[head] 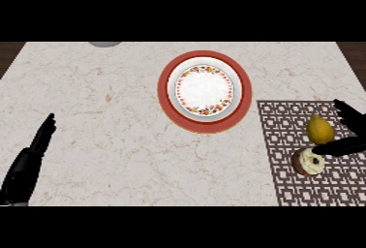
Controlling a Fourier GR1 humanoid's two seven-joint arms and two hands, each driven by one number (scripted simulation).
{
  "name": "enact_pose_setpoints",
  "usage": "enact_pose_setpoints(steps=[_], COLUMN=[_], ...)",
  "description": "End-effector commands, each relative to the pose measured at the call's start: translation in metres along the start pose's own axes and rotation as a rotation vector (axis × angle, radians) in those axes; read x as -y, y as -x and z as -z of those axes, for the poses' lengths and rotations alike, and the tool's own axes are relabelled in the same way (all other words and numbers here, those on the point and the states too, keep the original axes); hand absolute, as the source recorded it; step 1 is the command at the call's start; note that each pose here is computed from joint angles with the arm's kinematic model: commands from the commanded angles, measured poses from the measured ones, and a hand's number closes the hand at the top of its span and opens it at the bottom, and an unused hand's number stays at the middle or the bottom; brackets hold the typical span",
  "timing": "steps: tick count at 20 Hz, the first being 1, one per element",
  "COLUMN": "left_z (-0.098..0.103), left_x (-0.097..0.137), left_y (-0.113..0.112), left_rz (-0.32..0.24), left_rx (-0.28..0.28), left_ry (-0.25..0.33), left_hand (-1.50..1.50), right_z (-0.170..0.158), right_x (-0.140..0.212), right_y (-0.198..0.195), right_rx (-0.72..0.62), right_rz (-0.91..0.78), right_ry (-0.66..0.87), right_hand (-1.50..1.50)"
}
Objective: Pick the lemon from the placemat and place it in the plate
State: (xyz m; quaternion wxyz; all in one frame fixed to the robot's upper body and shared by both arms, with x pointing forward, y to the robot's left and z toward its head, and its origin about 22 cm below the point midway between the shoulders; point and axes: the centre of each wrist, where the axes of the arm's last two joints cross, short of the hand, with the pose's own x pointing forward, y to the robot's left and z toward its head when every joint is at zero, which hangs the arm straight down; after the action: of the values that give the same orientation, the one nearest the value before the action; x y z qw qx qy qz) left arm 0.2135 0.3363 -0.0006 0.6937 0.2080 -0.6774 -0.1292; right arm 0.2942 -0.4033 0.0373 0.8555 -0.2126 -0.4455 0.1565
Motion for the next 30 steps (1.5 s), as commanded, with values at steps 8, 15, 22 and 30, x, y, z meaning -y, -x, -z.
enact_pose_setpoints(steps=[8, 15, 22, 30], left_z=[0.003, 0.017, 0.032, 0.03], left_x=[0.002, 0.017, 0.023, 0.026], left_y=[0.012, -0.01, -0.029, -0.029], left_rz=[0.008, 0.001, -0.005, 0.004], left_rx=[-0.007, 0.075, 0.134, 0.128], left_ry=[-0.005, 0.07, 0.108, 0.117], left_hand=[0.0, 0.0, 0.0, 0.0], right_z=[0.017, 0.02, 0.009, 0.016], right_x=[-0.034, 0.0, 0.04, 0.078], right_y=[0.001, -0.066, -0.113, -0.137], right_rx=[0.072, 0.277, 0.481, 0.719], right_rz=[0.045, -0.37, -0.791, -0.768], right_ry=[0.017, -0.042, -0.106, 0.123], right_hand=[1.5, 1.5, 1.5, 1.5])
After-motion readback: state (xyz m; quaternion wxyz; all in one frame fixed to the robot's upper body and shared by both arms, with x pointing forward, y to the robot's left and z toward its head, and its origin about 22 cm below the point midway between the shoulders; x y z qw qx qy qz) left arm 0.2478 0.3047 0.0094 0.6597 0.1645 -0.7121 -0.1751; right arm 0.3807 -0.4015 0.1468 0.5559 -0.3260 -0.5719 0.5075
